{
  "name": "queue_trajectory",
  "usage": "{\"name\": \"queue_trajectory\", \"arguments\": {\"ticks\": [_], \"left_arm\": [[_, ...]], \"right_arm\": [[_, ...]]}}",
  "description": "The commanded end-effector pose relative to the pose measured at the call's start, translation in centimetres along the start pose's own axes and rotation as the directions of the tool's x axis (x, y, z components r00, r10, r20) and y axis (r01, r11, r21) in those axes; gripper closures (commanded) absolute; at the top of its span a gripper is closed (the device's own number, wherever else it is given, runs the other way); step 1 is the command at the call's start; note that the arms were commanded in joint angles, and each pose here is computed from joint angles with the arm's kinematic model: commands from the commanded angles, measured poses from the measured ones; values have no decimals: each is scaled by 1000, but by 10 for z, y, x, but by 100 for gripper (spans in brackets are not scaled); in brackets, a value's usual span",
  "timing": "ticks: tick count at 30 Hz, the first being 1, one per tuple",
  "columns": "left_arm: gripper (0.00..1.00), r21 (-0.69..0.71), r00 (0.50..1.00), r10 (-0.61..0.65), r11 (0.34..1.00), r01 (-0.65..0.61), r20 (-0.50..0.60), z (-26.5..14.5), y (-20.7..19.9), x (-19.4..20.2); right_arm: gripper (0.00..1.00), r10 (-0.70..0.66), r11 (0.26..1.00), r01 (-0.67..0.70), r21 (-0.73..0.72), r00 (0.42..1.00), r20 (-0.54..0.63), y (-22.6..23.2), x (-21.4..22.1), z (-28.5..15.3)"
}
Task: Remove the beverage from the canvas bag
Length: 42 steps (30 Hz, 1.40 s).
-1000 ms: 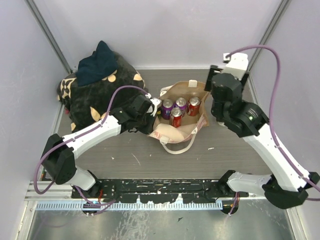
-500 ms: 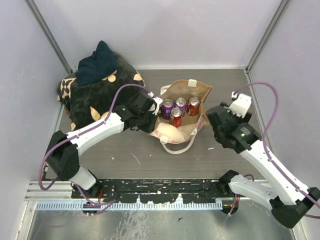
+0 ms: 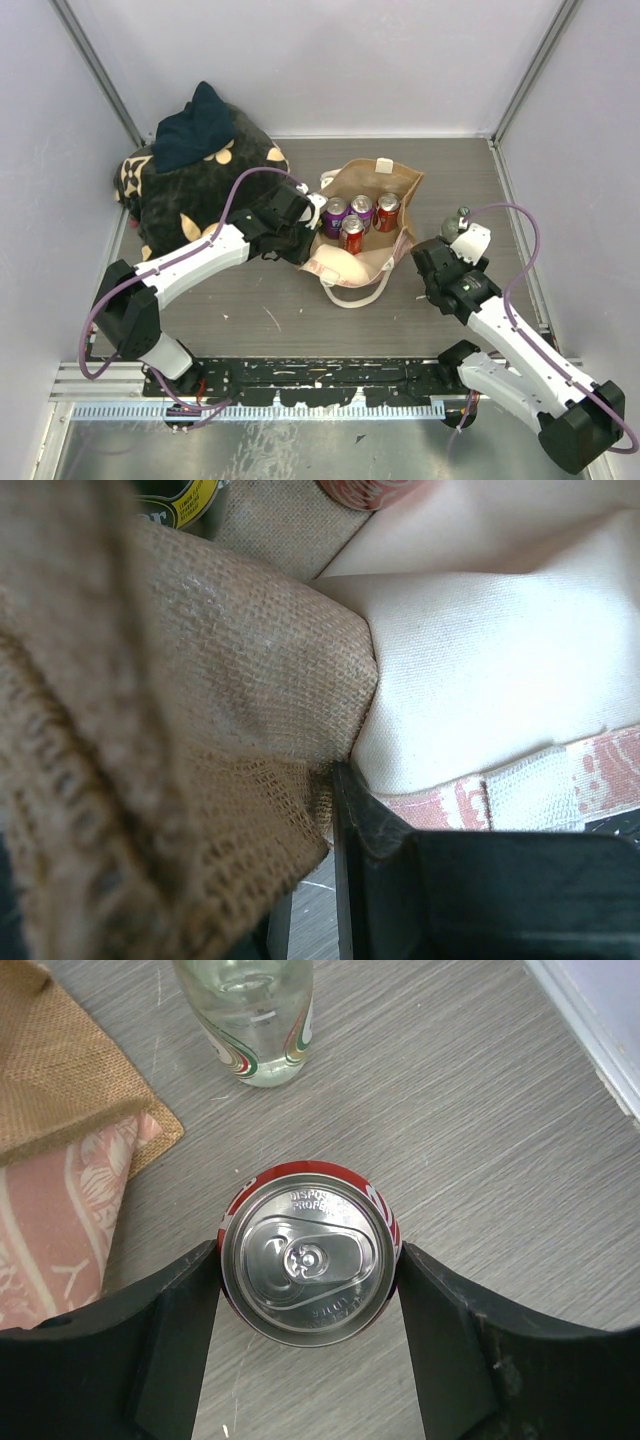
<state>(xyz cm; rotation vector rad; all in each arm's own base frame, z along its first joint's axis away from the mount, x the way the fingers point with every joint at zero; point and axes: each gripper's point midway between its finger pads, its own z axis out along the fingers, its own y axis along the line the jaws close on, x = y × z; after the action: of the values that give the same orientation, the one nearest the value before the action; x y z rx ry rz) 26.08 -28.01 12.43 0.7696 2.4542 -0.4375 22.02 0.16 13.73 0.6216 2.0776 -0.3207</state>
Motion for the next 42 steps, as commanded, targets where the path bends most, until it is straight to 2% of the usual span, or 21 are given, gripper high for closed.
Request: {"name": "queue_trajectory", "arguments": {"ticks": [1,8,10,11,13,15,16,20,24,28,32,37,40,42], "left_arm": [[74,19,999,14,1000,-14,-37,4,-4,5],[74,-4,999,18,1000,-18,-38,-1,0,6],[74,-8,999,18,1000,-19,-36,-2,1,7],[74,-8,999,18,1000,-19,-36,-2,1,7],[74,-10,999,18,1000,-18,-35,-3,1,8],[74,-10,999,18,1000,-18,-37,-3,2,10],[74,-11,999,17,1000,-18,-38,-3,2,10],[74,-10,999,21,1000,-21,-39,-4,2,12],[74,-12,999,24,1000,-24,-39,-4,3,13],[74,-19,999,22,1000,-23,-32,-4,4,11],[74,-23,1000,21,1000,-21,-19,-5,4,7],[74,-19,1000,21,1000,-21,-4,-8,3,3],[74,-21,1000,21,1000,-21,1,-7,3,2],[74,-24,1000,21,999,-21,4,-7,3,1]], "right_arm": [[100,122,991,-119,-56,991,53,20,-19,15],[100,102,994,-101,-28,994,29,22,-9,32],[94,90,996,-90,-16,996,24,22,-7,34],[81,84,996,-84,-10,996,21,22,-5,36],[41,74,997,-74,5,997,11,20,-2,37],[11,79,997,-79,24,997,7,17,0,37],[1,80,996,-80,33,997,7,15,0,37],[0,90,995,-91,42,995,31,12,-16,29],[0,129,992,-127,-19,982,139,20,-76,3],[0,140,984,-108,-142,959,245,39,-143,-28],[5,142,966,-71,-249,949,280,74,-192,-50],[22,77,908,31,-419,968,239,148,-211,-69],[30,11,872,102,-479,973,229,190,-205,-79],[39,-32,850,140,-509,976,215,214,-194,-80]]}}
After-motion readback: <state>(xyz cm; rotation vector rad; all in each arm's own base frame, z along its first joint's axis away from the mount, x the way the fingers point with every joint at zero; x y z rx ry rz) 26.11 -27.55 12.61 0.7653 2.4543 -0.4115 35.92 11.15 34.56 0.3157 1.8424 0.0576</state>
